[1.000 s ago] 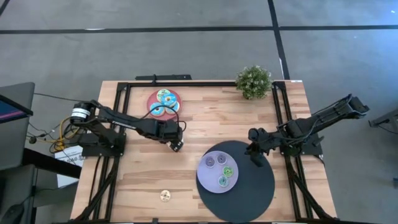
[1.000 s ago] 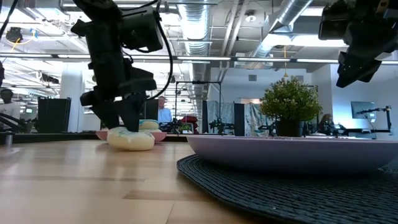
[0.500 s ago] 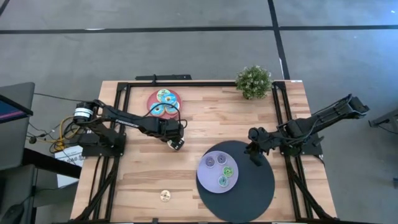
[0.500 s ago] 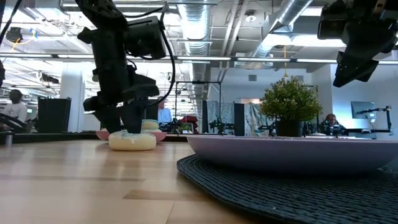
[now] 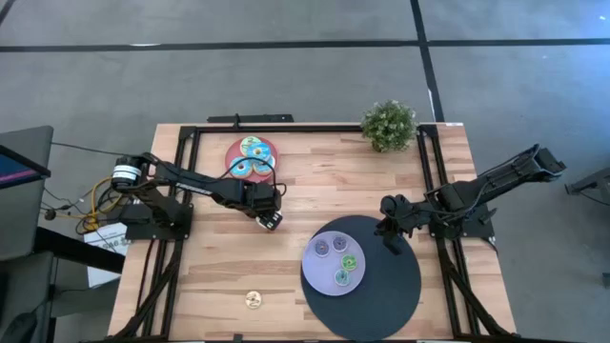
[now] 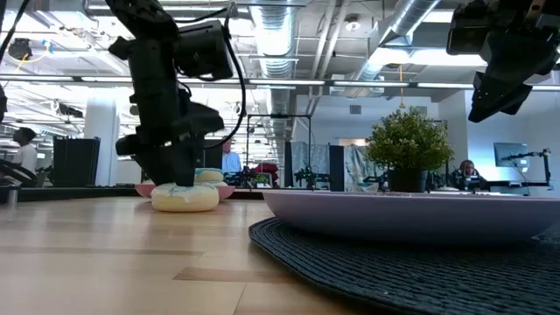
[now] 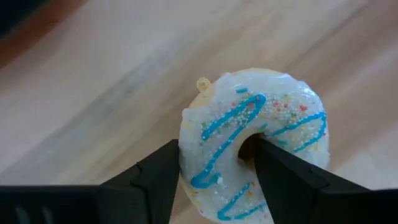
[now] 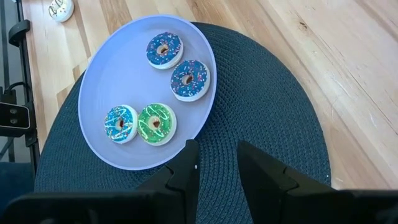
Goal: Pick & Place donuts
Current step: Put the large white donut on the pink plate
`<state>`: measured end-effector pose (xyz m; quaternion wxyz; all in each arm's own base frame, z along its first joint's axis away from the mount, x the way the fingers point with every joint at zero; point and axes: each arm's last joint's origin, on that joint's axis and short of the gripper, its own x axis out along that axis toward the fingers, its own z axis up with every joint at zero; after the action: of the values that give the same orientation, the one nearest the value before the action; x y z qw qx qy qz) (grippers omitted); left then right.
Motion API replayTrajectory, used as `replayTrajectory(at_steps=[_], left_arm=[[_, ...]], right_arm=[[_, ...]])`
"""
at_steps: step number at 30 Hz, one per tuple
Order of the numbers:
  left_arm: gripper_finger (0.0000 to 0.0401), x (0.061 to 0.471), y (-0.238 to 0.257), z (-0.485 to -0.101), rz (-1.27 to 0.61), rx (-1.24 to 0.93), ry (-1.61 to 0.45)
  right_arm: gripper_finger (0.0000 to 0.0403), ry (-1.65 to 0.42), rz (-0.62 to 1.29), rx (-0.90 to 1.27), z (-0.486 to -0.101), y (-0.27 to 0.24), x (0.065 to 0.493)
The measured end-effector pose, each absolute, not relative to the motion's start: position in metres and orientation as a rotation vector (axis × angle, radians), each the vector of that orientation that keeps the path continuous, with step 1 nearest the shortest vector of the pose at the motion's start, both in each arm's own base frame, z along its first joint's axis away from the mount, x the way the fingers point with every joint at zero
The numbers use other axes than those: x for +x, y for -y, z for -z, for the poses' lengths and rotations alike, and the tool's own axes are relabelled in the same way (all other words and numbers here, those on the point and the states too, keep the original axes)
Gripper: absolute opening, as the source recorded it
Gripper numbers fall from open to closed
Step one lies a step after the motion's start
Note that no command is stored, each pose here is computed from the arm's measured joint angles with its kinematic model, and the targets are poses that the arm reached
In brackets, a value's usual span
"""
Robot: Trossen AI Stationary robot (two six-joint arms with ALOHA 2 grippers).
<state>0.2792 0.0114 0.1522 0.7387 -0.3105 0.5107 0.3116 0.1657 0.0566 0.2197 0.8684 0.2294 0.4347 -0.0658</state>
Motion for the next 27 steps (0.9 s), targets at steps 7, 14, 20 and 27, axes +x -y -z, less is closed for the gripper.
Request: replayTrajectory(at_steps=[7,14,20,27], left_arm=[[0.0174,0.268,-0.020,-0.197,-0.642,-0.722,-1.028],[0.0167,0.251,-0.034,-0.227,-0.671,-0.782,-0.915],[0.0167,0.257,-0.033,-0.215,-0.663,-0.764,-0.972],[0.0182,0.271,-0.031,-0.187,-0.623,-0.772,-1.102]], right_arm=[[0.0098,-0.910,0.137,0.480,-0.220,-0.057,0.166],[0.0098,-0.902,0.149,0.475,-0.220,-0.056,0.166],[0.0098,-0.876,0.179,0.461,-0.220,-0.055,0.167],[0.0098,-0.875,0.179,0.461,-0.220,-0.055,0.167]])
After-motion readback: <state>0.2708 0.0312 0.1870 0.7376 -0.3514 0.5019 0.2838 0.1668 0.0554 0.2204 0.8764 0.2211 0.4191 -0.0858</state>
